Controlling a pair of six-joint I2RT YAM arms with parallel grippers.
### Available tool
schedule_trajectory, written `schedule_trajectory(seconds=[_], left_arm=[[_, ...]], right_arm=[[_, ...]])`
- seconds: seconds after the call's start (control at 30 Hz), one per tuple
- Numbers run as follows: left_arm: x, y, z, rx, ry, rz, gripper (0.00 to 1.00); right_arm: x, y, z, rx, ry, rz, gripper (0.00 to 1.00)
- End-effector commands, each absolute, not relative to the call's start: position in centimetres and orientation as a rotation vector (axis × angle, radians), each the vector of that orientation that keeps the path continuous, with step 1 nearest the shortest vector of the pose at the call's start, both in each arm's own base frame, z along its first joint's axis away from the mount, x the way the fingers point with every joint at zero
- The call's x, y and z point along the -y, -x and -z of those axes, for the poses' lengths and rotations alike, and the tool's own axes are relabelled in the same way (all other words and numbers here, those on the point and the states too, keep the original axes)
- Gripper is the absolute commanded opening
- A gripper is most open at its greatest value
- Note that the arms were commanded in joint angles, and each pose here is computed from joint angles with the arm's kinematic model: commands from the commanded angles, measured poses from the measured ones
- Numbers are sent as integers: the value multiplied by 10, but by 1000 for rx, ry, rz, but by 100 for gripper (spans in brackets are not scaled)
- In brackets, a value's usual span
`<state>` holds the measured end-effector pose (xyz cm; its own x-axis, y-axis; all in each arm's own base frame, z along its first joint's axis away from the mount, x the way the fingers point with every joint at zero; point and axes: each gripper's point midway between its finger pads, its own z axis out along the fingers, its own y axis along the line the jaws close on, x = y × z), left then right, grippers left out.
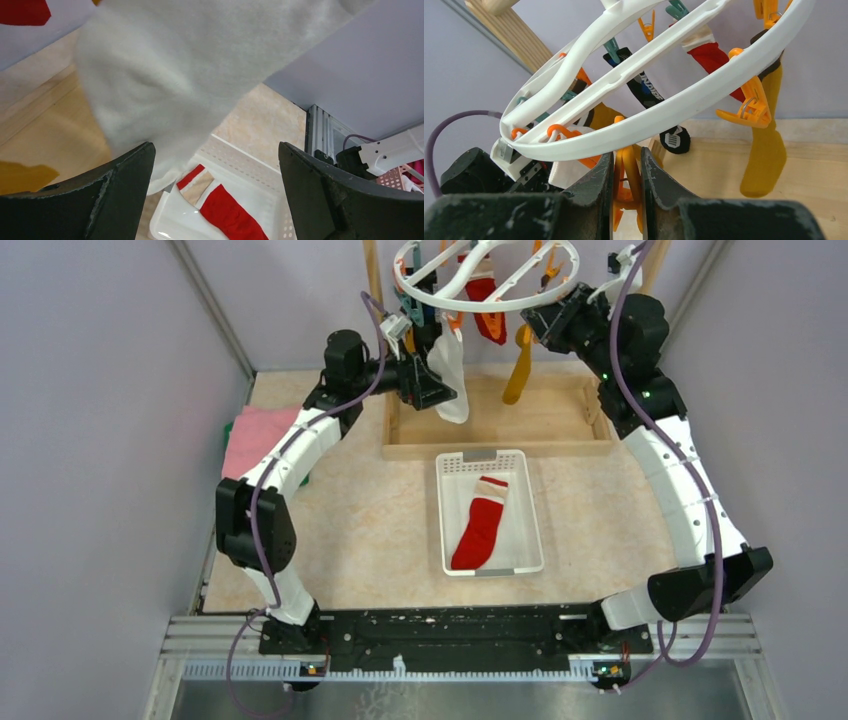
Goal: Remove the socks clipped to the hanger
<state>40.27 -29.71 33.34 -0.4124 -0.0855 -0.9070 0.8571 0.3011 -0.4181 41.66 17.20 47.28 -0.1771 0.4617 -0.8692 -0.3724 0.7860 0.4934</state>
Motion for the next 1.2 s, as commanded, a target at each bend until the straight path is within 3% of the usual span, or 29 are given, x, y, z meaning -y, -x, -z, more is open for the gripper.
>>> schedule_trajectory(seconds=[0.0, 0.07, 0.23, 0.3, 0.4, 0.57, 0.93, 1.03, 1.1, 1.17], left_arm=[[296, -417, -336, -1576, -723, 1222, 99], [294, -421, -330, -1592, -708, 1200, 99], [290, -414, -326, -1619, -721, 1174, 96], [287, -411, -323, -1631, -723, 1163, 96], [284, -412, -317, -1649, -717, 1133, 95], [286, -413, -315, -1660, -707, 1143, 95], [284, -398, -326, -1657, -718, 1170, 94], [282, -396, -328, -1658, -718, 1166, 94], [281, -395, -329, -1662, -719, 1157, 93], [280, -394, -330, -1668, -720, 1147, 93]], right_arm=[[-164, -408, -485, -1555, -90, -767, 10], [-165, -408, -483, -1557, -82, -770, 14], [-169, -403, -461, -1591, -38, -776, 75], [-171, -397, -440, -1613, -30, -789, 85], [-172, -386, -409, -1618, -18, -808, 93], [-189, -367, -390, -1570, 100, -831, 96], [-232, -404, -392, -1514, 376, -877, 89], [-239, -405, -392, -1512, 401, -910, 79], [-247, -403, -388, -1524, 417, -954, 63], [-258, -401, -384, -1532, 438, -978, 56]])
